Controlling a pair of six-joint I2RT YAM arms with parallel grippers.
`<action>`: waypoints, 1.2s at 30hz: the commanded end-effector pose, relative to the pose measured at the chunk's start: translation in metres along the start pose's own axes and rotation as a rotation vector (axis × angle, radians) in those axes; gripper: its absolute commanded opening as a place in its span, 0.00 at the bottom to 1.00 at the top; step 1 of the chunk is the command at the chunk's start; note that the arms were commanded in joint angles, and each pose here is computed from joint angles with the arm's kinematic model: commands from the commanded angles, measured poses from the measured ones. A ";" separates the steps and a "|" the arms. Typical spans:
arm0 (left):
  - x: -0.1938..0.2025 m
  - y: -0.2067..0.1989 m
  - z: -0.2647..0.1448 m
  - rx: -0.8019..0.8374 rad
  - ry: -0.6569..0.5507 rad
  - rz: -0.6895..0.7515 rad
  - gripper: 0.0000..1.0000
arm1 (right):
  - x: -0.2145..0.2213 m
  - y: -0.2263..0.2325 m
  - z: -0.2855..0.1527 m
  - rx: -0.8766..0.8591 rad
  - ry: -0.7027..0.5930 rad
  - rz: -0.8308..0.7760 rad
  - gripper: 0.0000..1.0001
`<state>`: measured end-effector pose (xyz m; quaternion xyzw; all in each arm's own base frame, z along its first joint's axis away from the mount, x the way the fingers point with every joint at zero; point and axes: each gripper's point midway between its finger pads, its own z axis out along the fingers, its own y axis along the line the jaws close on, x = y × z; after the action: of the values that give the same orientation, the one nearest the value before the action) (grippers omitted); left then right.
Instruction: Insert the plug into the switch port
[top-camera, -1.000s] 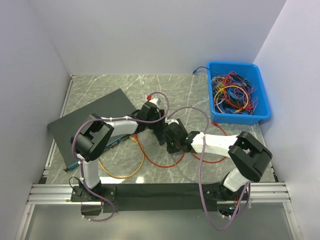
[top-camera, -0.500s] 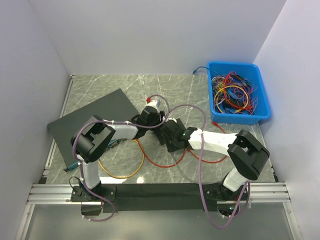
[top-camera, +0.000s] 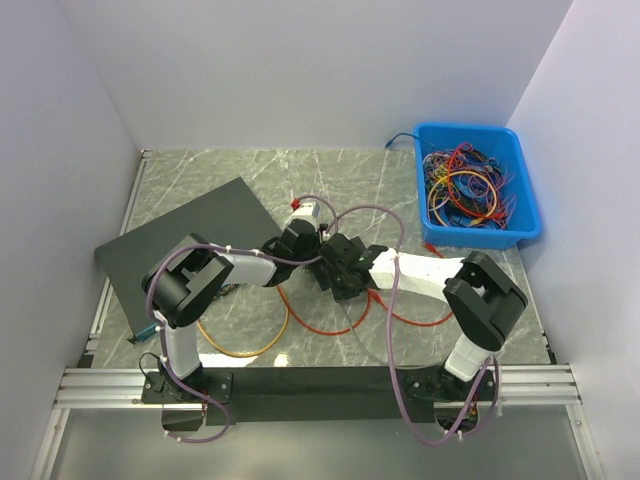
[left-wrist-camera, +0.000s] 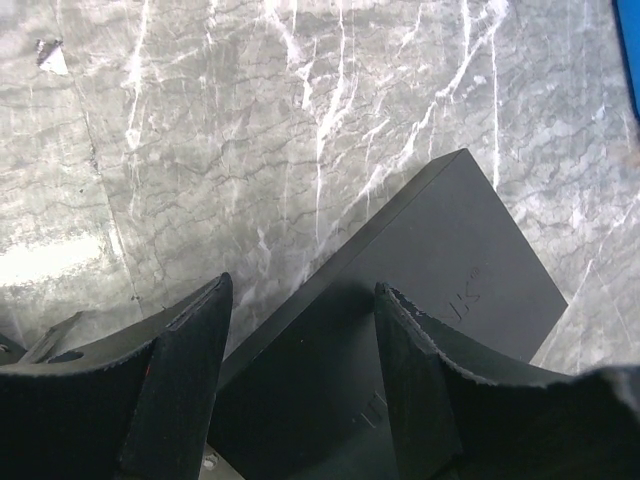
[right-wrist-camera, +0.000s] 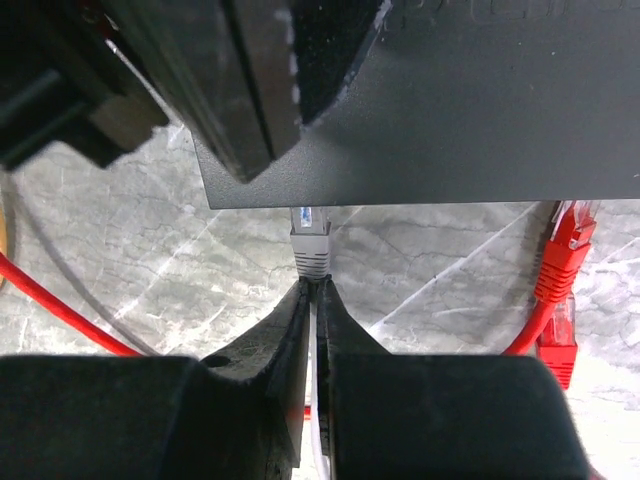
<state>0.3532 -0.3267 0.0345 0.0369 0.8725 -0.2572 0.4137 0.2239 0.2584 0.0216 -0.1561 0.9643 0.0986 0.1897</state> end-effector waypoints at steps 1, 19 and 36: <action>0.133 0.008 -0.037 -0.031 0.427 -0.001 0.63 | -0.131 0.036 -0.044 -0.127 -0.444 0.087 0.06; 0.143 0.008 -0.043 -0.063 0.434 0.007 0.64 | -0.157 0.038 -0.053 -0.132 -0.520 0.101 0.04; 0.041 0.017 -0.028 -0.121 0.301 0.056 0.66 | -0.082 -0.068 -0.116 0.171 -0.555 0.190 0.64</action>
<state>0.3370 -0.3392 0.0359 0.0408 0.9009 -0.2471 0.3545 0.2734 0.2255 0.1417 -0.0717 0.8990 0.1245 0.4136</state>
